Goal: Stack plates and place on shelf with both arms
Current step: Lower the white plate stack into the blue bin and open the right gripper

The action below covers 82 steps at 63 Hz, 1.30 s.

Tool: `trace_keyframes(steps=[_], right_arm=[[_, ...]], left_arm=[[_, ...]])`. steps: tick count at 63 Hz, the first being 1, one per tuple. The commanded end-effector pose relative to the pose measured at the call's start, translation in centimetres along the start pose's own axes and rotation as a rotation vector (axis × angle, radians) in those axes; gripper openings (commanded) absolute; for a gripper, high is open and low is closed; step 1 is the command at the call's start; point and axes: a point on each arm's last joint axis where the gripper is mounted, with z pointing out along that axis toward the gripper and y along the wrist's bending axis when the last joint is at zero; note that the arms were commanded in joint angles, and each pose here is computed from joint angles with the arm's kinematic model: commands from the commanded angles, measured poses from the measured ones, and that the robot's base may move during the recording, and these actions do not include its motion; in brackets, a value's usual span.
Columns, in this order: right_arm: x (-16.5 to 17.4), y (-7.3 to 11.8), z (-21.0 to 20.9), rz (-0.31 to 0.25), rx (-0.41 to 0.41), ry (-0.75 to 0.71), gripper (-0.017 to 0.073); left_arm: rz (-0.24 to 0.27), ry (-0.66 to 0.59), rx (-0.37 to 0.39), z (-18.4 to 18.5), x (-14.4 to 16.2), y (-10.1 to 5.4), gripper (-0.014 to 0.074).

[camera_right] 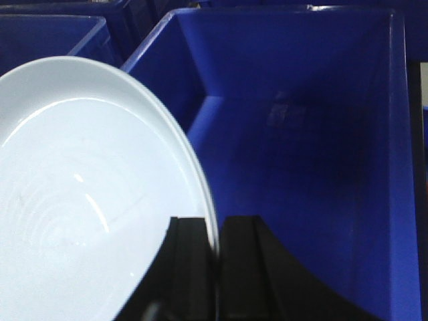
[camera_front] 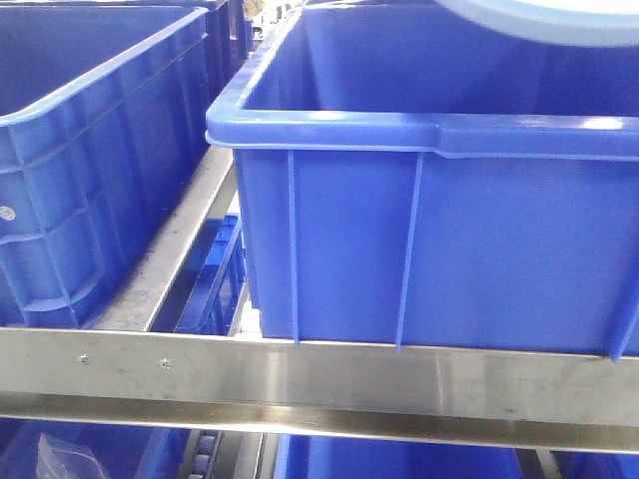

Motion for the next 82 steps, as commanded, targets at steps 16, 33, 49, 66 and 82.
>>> trace_keyframes(steps=[16,33,49,66,82], right_arm=[[-2.7,0.1,3.8,0.004,-0.004,-0.133,0.0048],[-3.3,0.0,8.9,0.006,0.006,-0.120,0.0048],[-4.2,-1.6,12.0,0.016,0.065,-0.144,0.0048],[-4.4,-4.9,12.7,0.040,0.184,-0.140,0.0048],[-4.2,-5.3,13.1,0.037,0.197,-0.132,0.0200]], left_arm=[[-0.012,-0.113,0.016,-0.2,-1.8,-0.3,0.0092],[-0.012,-0.113,0.016,-0.2,-1.8,-0.3,0.0092],[-0.012,-0.113,0.016,-0.2,-1.8,-0.3,0.0092],[-0.012,-0.113,0.016,-0.2,-1.8,-0.3,0.0092],[-0.012,-0.113,0.016,-0.2,-1.8,-0.3,0.0092]])
